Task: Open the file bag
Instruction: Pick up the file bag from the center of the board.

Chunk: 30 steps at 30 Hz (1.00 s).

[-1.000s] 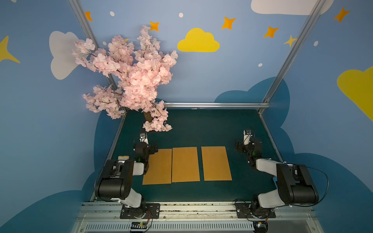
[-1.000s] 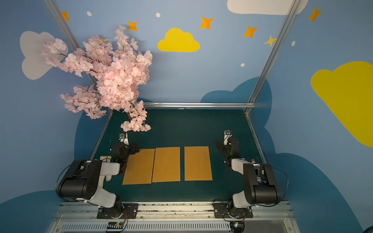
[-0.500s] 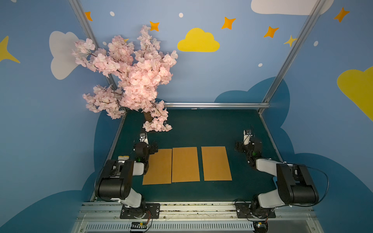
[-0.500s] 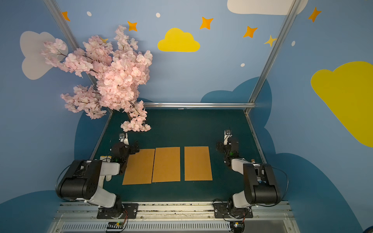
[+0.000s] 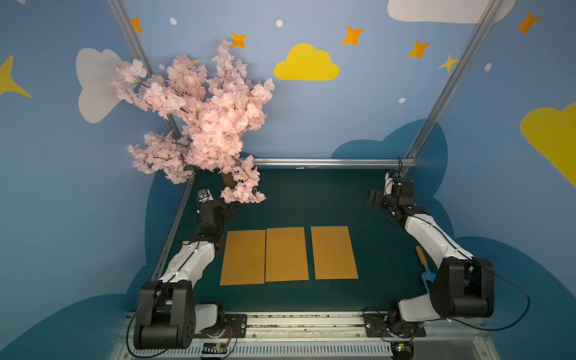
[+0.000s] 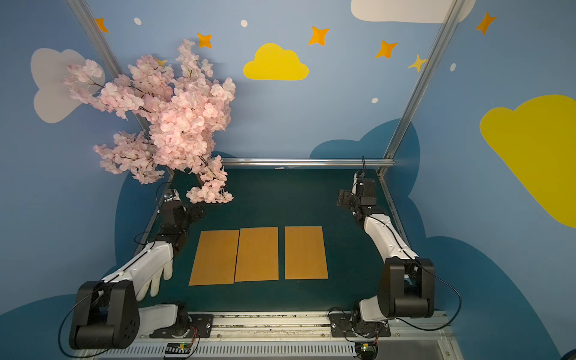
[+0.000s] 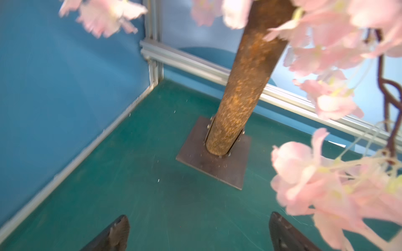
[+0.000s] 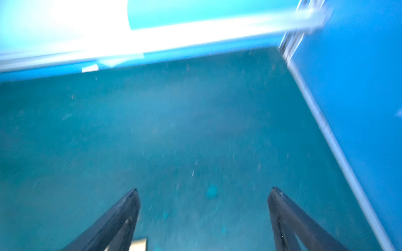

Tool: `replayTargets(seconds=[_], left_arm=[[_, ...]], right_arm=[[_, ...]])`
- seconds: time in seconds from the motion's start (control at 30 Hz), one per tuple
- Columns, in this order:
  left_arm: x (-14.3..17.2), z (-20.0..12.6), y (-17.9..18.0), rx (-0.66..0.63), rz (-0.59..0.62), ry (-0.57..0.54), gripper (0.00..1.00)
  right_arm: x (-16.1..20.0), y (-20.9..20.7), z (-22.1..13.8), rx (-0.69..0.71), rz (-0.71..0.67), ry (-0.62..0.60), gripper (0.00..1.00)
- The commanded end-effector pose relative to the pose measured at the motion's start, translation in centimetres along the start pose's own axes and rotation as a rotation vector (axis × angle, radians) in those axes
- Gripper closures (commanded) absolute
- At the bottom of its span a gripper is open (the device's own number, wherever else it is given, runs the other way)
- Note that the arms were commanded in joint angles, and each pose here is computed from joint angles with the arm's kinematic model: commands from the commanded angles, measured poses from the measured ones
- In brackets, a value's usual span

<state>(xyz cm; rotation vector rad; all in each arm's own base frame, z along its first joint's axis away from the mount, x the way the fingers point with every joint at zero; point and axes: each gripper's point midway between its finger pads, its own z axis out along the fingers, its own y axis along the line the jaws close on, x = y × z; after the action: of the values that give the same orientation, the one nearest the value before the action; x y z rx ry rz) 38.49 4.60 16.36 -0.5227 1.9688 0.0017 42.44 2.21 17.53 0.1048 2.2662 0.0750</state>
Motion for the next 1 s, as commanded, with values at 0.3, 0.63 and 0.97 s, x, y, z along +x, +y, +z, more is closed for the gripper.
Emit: replayTargets(seconds=[0.3, 0.63, 0.97], left_arm=[[8.0, -9.4, -10.2, 0.159, 0.181, 0.273, 0.00], [17.9, -14.8, -20.1, 0.402, 0.306, 0.540, 0.00], [25.1, -14.8, -28.7, 0.574, 0.301, 0.740, 0.00]], right_arm=[[11.0, 4.7, -5.4, -0.285, 0.180, 0.466, 0.07], [14.3, 6.2, -5.9, -0.374, 0.257, 0.589, 0.15], [17.7, 6.7, -4.3, -0.397, 0.304, 0.699, 0.36]])
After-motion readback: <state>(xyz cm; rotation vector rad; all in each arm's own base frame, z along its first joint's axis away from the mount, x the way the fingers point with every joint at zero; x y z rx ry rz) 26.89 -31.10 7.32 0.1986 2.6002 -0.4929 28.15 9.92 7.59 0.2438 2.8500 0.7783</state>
